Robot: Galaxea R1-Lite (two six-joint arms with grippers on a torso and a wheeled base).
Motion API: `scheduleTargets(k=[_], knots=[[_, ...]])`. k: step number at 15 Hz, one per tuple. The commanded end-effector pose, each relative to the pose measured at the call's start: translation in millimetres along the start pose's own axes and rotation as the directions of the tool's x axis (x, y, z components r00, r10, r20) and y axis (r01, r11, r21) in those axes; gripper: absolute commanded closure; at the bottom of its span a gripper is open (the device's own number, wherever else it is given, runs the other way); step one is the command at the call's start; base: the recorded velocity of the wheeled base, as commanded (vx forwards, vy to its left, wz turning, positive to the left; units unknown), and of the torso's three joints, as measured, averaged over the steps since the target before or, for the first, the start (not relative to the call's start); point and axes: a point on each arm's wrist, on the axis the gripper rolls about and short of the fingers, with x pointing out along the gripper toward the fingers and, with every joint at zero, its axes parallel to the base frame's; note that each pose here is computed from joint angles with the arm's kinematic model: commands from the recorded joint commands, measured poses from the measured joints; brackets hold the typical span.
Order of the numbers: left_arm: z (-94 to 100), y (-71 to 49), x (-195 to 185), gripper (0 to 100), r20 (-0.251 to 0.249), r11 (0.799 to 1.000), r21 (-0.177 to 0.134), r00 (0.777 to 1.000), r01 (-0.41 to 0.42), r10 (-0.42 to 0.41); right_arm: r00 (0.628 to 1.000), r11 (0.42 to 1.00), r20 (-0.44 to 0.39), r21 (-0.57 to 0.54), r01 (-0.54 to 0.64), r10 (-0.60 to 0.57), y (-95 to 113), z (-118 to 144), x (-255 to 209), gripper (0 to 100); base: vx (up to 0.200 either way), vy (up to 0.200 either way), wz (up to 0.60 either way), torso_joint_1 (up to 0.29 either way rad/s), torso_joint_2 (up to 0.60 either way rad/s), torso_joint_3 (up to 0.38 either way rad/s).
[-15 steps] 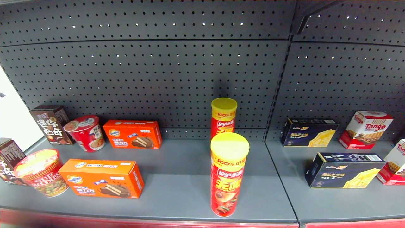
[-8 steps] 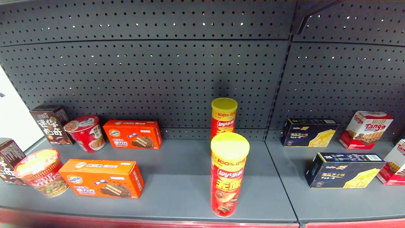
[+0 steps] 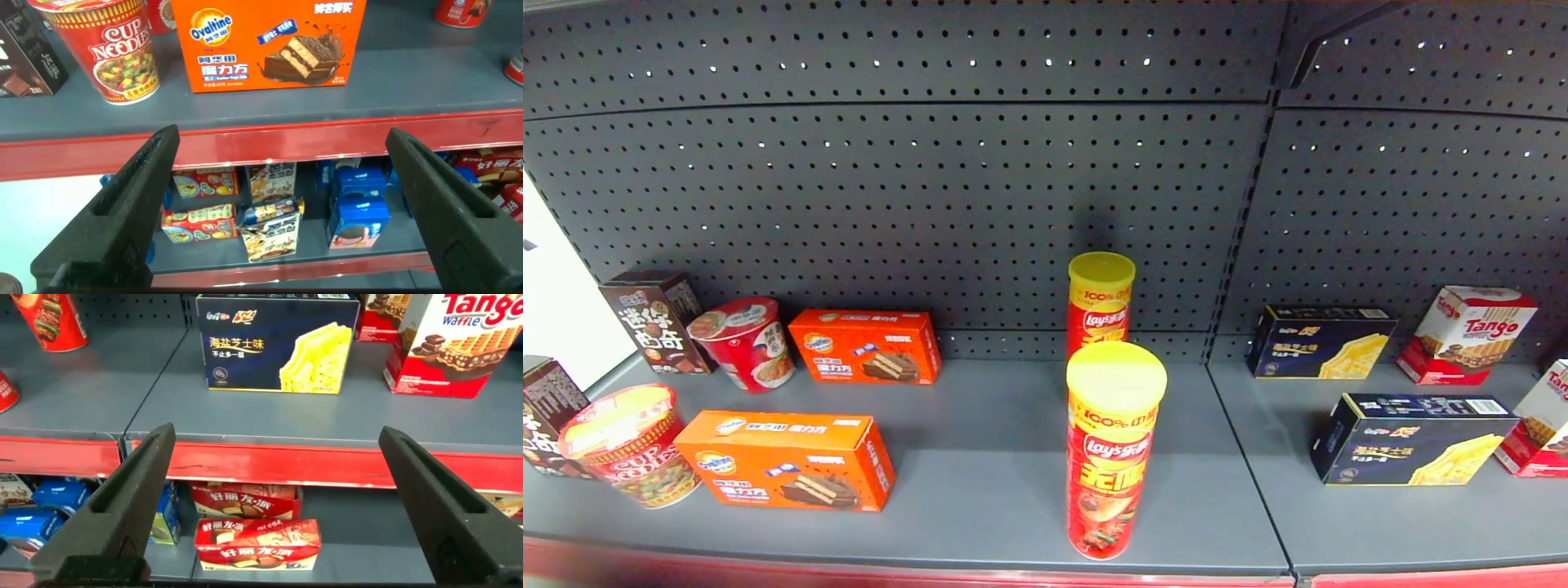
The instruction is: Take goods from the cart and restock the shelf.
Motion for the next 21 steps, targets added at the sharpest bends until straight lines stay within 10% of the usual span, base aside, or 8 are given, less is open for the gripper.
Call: scheduleTargets(k=[1, 21], knots=[[0.1, 0.0, 0.1, 0, -0.001, 1.0, 0.001, 1.0, 0.0, 0.0, 1.0, 1.0, -0.003, 0.0, -0.003, 0.003, 0.0, 0.0, 0.1, 0, 0.0, 0.0, 0.0, 0.0, 0.0, 0.0], [0.5, 1.6, 0.1, 0, 0.001, 0.996, -0.02, 0.996, -0.09, 0.09, 1.0, 1.0, 0.0, -0.005, -0.006, 0.006, 0.1, 0.3, 0.1, 0, 0.0, 0.0, 0.0, 0.0, 0.0, 0.0]])
